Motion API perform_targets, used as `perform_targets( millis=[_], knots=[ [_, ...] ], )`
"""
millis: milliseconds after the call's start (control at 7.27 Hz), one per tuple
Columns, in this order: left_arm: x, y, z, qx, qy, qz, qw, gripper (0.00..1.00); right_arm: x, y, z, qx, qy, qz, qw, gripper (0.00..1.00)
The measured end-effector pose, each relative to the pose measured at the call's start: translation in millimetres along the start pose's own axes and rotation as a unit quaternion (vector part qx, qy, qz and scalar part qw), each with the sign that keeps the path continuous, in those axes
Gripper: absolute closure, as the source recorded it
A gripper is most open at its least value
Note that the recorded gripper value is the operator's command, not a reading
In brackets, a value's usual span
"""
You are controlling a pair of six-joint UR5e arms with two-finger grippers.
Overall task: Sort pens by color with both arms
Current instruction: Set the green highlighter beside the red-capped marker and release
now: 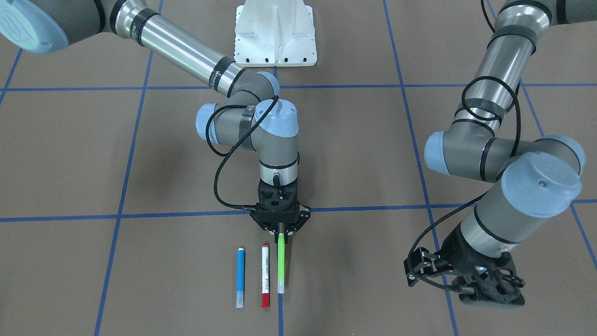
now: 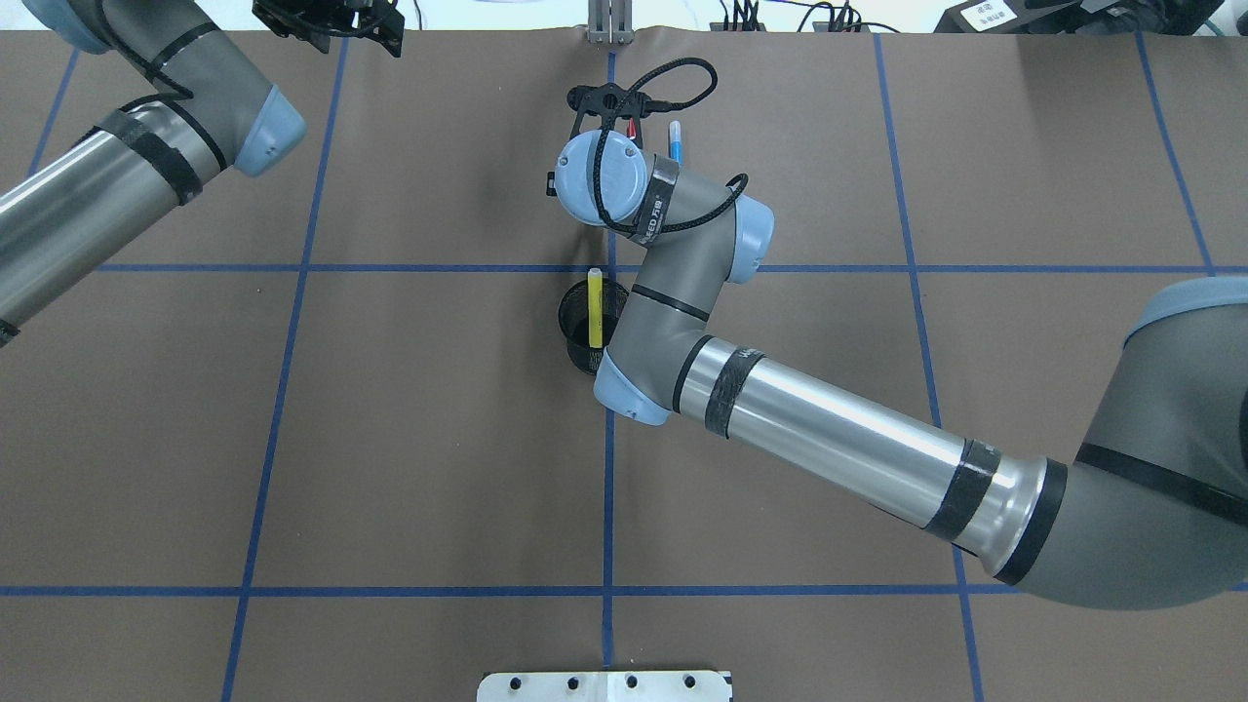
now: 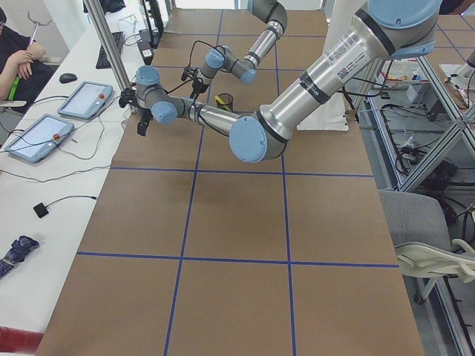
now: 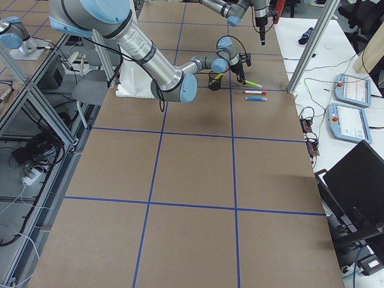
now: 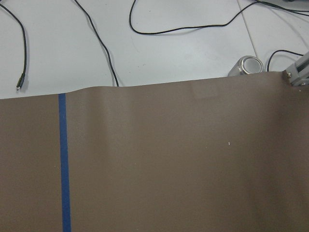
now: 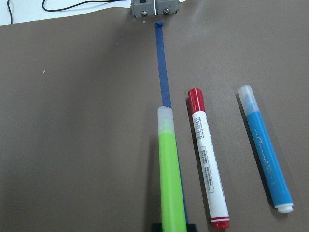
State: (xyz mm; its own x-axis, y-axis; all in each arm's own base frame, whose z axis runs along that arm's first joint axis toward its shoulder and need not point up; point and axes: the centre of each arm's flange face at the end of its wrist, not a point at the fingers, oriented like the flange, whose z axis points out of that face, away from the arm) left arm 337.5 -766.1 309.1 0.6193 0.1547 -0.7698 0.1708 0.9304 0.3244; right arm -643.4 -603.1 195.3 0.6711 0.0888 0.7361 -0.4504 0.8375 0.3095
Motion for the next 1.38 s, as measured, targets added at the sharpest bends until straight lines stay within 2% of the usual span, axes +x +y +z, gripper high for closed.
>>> perform_targets(
  millis=[138, 275, 413, 550, 963, 1100, 1238, 1375],
  knots=[
    [-0.2, 0.1, 0.2, 0.0, 0.0, 0.0, 1.0, 0.01, -0.2, 2.7, 6.2, 0.007, 0.001, -0.002, 1.0, 1.0],
    [0.6, 0.8, 1.0, -0.001, 0.0, 0.0, 1.0, 0.01, -2.1, 4.9, 8.7, 0.012, 0.003, -0.005, 0.9999, 0.88],
    [1.0, 1.6, 2.2, -0.002, 0.0, 0.0, 1.0, 0.01, -4.8, 6.0, 8.4, 0.016, 0.002, -0.008, 0.9998, 0.26],
    [1.1, 2.0, 2.9, -0.002, 0.0, 0.0, 1.0, 0.01, -6.1, 6.5, 8.3, 0.019, 0.003, -0.014, 0.9997, 0.01],
    [4.1, 1.3, 2.1, -0.003, 0.001, -0.001, 1.0, 0.01, -8.7, -2.4, 0.5, 0.022, -0.004, -0.05, 0.9985, 0.0],
    [12.3, -1.0, -3.8, 0.001, 0.006, -0.003, 1.0, 0.01, -5.2, -24.6, -9.9, 0.008, -0.018, -0.057, 0.9982, 0.0],
    [27.1, -1.9, -14.4, 0.002, 0.019, -0.01, 0.9998, 0.01, 7.7, -62.2, -23.7, -0.02, -0.035, -0.053, 0.9977, 0.0],
    [44.5, 1.9, -24.0, -0.013, 0.036, -0.021, 0.9991, 0.01, 27.1, -100.2, -37.8, -0.049, -0.046, -0.051, 0.9964, 0.0]
  ],
)
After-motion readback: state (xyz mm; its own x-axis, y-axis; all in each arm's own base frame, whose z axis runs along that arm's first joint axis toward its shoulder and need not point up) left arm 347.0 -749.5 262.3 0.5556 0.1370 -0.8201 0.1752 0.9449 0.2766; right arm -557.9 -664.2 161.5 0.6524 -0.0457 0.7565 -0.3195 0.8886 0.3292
